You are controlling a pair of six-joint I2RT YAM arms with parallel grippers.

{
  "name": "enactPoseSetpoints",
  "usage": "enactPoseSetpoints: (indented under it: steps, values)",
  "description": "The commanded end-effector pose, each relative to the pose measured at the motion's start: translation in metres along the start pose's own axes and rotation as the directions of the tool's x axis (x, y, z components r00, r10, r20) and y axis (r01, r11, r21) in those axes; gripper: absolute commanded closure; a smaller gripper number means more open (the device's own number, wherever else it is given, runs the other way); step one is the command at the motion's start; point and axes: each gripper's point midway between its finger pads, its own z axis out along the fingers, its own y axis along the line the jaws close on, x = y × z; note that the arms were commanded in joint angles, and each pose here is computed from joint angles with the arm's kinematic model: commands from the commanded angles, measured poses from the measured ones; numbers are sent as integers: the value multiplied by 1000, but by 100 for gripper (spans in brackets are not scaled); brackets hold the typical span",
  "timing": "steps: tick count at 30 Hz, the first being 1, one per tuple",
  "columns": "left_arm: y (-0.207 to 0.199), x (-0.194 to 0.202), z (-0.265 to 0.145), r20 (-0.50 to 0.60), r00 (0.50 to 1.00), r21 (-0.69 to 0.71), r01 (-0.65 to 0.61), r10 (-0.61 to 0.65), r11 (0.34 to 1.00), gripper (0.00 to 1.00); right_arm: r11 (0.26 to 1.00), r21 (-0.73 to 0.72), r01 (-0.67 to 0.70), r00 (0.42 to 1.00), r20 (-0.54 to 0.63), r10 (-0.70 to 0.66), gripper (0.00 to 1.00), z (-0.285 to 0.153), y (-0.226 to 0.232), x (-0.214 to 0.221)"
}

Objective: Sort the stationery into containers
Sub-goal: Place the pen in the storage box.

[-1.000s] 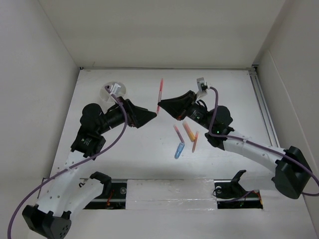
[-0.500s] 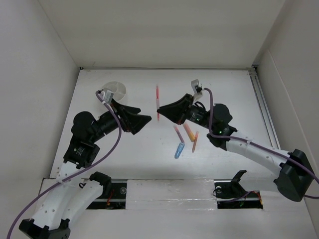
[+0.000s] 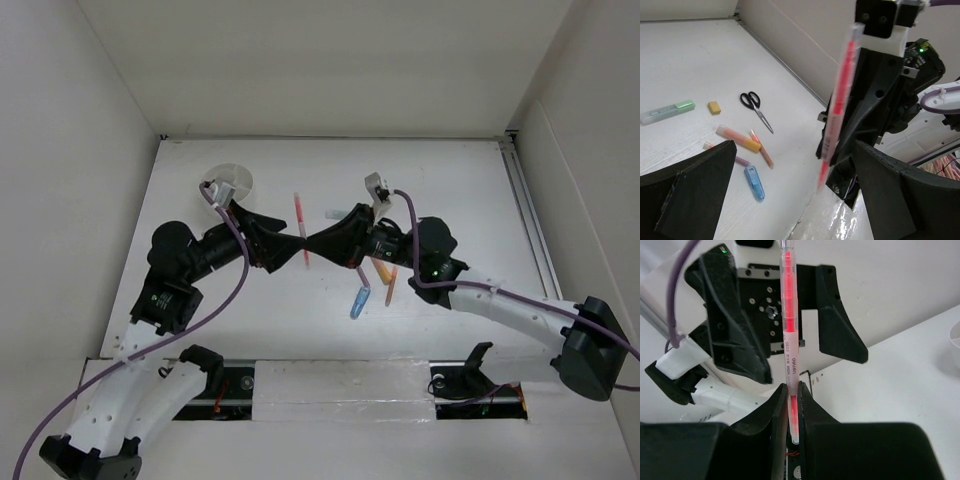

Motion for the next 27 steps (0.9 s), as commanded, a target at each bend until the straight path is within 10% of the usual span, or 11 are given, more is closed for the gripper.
enactPoseSetpoints:
  steps: [1,17,23,27]
  values:
    - [-18,-14,-6,64,995,60,-78,75,995,2,998,-62,24,999,25,-23,100,7,12,-7]
    - [-17,-9,-4,46,997,73,-64,61,995,24,992,-125,6,1000,1,-6,100,17,28,4]
    - [-17,-9,-4,46,997,73,-64,61,995,46,986,-167,-11,1000,-20,8,100,22,39,12]
    - [-17,-13,-3,52,997,65,-65,62,996,91,985,-168,-29,999,-21,26,100,24,37,15]
